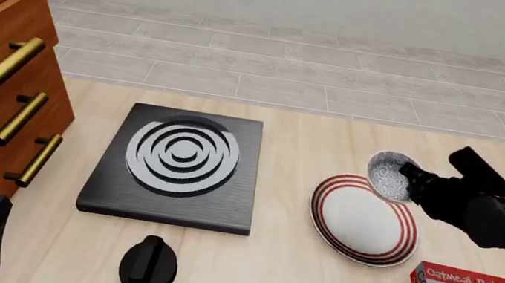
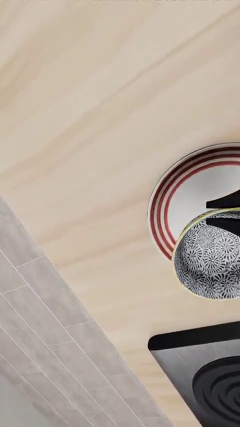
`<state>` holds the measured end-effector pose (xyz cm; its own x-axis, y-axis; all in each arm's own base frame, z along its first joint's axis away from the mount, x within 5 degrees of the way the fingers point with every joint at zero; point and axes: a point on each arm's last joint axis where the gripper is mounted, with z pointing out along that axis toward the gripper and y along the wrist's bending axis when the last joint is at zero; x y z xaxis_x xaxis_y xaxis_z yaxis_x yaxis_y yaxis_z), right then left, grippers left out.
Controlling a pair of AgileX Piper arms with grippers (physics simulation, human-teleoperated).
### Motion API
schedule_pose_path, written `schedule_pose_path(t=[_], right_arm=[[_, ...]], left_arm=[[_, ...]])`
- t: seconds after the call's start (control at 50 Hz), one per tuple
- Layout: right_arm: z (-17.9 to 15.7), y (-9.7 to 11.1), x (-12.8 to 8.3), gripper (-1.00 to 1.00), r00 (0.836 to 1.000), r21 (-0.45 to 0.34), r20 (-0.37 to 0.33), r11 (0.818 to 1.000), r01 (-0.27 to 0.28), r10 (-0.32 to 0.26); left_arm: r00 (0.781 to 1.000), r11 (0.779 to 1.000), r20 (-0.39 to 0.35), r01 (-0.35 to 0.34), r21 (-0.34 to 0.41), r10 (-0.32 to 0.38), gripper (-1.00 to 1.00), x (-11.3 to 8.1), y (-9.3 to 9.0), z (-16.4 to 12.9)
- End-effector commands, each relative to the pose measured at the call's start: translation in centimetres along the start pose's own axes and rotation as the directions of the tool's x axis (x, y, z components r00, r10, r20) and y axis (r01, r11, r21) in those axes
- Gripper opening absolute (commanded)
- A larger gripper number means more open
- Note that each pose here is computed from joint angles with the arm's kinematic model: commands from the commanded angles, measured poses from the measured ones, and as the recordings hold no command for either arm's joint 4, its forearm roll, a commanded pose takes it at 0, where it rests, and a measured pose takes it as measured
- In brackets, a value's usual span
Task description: Pick the akita bowl on the cookies box and place it on the plate.
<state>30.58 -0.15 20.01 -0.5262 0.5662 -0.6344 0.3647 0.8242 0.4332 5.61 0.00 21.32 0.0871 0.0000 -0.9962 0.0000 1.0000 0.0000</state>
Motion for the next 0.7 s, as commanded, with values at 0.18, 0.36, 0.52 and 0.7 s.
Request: schedule_pose_path(t=[0.18, 0.36, 0.52, 0.7], right_arm=[[2.0, -1.0, 0.9, -1.0, 0.999, 0.025, -0.02, 0.999, -0.031, 0.031], [3.1, -1.4, 1.1, -1.0, 0.999, 0.039, -0.033, 0.999, -0.024, 0.026], [3.8, -1.5, 1.6, -1.0, 0.999, 0.044, -0.047, 0.999, -0.019, 0.021], [4.3, -1.6, 1.9, -1.0, 0.998, 0.046, -0.057, 0.999, -0.01, 0.013]], left_arm=[[1.0, 1.0, 0.0, 0.0, 0.0, 0.0, 1.0, 0.0, 0.0, 0.0], [1.0, 1.0, 0.0, 0.0, 0.0, 0.0, 1.0, 0.0, 0.0, 0.0], [1.0, 1.0, 0.0, 0.0, 0.0, 0.0, 1.0, 0.0, 0.0, 0.0], [1.0, 1.0, 0.0, 0.0, 0.0, 0.0, 1.0, 0.0, 0.0, 0.0]])
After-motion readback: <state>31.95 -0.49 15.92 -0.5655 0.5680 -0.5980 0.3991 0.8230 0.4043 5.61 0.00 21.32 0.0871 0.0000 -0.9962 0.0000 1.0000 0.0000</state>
